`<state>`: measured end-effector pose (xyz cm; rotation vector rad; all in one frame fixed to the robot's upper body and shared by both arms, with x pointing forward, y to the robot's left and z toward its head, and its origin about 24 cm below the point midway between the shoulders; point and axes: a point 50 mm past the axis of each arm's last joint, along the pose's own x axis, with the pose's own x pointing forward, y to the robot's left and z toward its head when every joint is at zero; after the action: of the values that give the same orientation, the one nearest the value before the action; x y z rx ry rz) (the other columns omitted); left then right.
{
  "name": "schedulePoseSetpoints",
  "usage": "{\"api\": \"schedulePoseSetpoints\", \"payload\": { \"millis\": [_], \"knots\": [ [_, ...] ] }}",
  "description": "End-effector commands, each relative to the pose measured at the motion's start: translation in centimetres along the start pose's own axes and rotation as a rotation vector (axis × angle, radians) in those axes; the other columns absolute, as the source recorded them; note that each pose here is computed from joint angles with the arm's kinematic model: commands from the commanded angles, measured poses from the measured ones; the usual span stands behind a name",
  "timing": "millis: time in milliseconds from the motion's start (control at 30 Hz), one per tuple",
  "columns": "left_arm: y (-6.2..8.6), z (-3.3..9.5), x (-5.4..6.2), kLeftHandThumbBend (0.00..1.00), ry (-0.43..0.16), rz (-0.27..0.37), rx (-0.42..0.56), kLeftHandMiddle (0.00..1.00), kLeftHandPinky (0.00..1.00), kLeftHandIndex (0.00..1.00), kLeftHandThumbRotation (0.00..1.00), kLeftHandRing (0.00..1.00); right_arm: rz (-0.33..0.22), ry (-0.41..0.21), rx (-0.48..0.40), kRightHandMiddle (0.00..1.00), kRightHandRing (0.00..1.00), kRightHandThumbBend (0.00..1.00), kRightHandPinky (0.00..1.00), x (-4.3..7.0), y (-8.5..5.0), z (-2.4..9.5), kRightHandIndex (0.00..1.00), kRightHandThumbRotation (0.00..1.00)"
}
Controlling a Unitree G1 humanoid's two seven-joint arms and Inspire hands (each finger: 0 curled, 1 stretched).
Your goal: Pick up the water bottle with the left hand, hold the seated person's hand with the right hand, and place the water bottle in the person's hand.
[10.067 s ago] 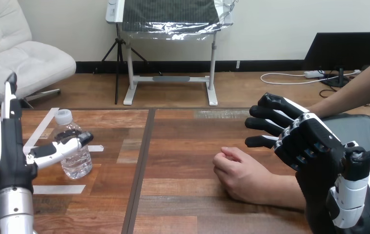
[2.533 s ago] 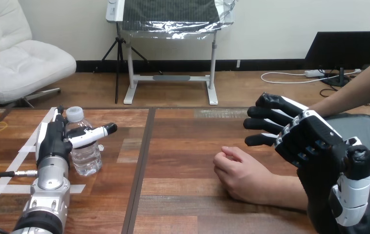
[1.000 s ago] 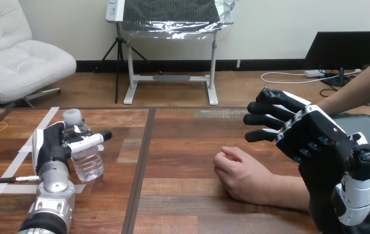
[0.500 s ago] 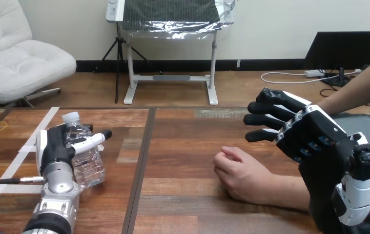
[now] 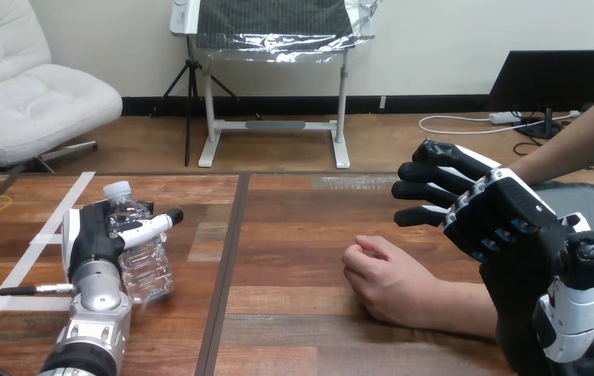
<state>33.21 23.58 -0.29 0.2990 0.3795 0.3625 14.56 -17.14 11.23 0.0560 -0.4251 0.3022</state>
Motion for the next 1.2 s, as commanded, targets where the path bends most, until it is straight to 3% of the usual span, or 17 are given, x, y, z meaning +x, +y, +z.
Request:
{"api": "schedulePoseSetpoints", "payload": {
  "millis": [0,500,700,1167],
  "knots": [
    [0.1,3.3,0.5,0.70,-0.130,0.012,-0.013,0.42,0.30,0.43,0.00,0.35,0.010,-0.065,-0.008,0.77,0.75,0.86,0.66,0.7,0.0,0.8,0.78,1.00],
    [0.3,3.5,0.3,0.72,-0.175,0.029,-0.026,0.42,0.30,0.43,0.00,0.36,0.008,-0.061,-0.001,0.76,0.75,0.84,0.66,0.7,0.0,0.5,0.78,1.00],
    [0.4,3.8,0.1,0.72,-0.232,0.032,-0.035,0.41,0.30,0.43,0.00,0.35,0.009,-0.053,0.003,0.76,0.75,0.83,0.66,0.8,-0.1,0.4,0.78,1.00],
    [0.6,5.6,-1.4,0.70,-0.435,0.043,-0.130,0.41,0.29,0.43,0.00,0.35,0.008,-0.033,-0.017,0.76,0.75,0.81,0.67,1.1,-0.8,-0.3,0.78,1.00]
  ]
}}
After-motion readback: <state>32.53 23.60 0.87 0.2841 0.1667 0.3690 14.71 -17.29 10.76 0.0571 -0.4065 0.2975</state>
